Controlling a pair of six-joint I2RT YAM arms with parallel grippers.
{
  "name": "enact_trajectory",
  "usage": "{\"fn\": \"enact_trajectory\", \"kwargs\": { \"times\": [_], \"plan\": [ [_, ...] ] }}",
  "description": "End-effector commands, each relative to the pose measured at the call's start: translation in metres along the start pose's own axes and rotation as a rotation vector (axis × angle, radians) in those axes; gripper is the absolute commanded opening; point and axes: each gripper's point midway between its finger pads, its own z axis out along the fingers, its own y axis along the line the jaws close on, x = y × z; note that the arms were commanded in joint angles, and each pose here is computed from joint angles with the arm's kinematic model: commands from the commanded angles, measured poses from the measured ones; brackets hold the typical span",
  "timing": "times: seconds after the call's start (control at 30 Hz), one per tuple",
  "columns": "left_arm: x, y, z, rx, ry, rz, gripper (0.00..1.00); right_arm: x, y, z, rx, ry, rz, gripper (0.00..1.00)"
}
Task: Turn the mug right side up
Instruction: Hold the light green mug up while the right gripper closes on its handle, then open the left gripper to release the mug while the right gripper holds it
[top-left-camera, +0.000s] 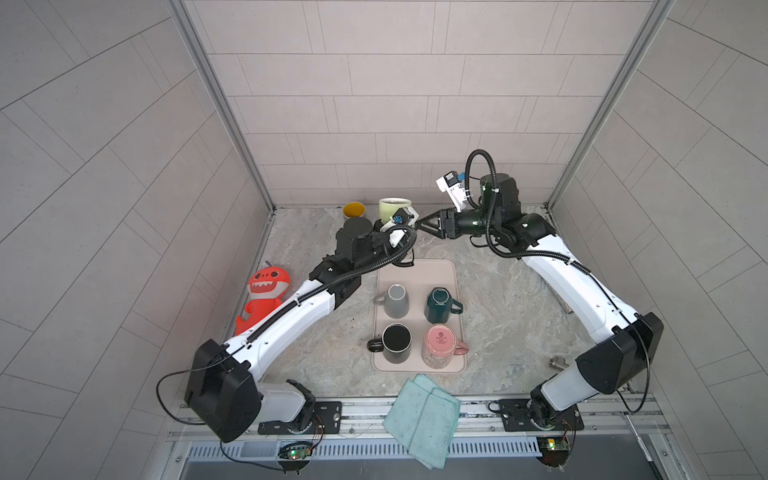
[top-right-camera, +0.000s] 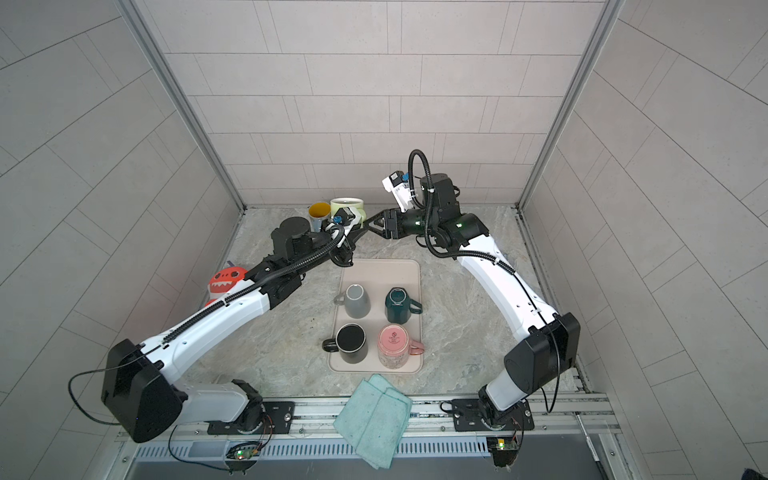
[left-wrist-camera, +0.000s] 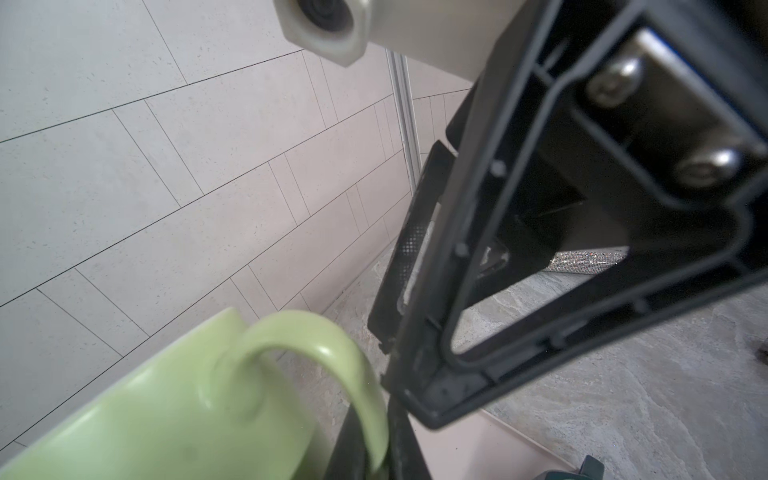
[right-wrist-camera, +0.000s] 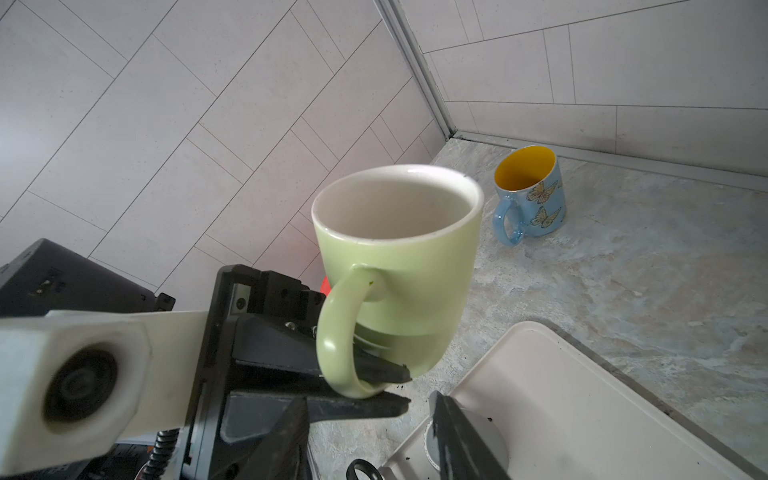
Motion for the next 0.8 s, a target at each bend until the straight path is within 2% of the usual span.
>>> {"fn": "enact_trajectory", "kwargs": {
  "times": [0.0, 0.43, 0.77],
  "plan": [
    [-0.038, 0.009, -0.004, -0.040, -0.120, 0.065, 0.00, -0.008, 0.004, -0.002, 0.021, -0.026, -0.043, 0.49],
    [-0.034, 0.000, 0.003, -0.046, -0.101, 0.090, 0.00, -0.011, 0.010, 0.005, 0.070, -0.047, -0.071, 0.46],
    [-0.037, 0.001, 0.003, -0.068, -0.111, 0.102, 0.00, -0.005, 0.006, 0.009, 0.135, -0.018, -0.093, 0.40]
  ]
}}
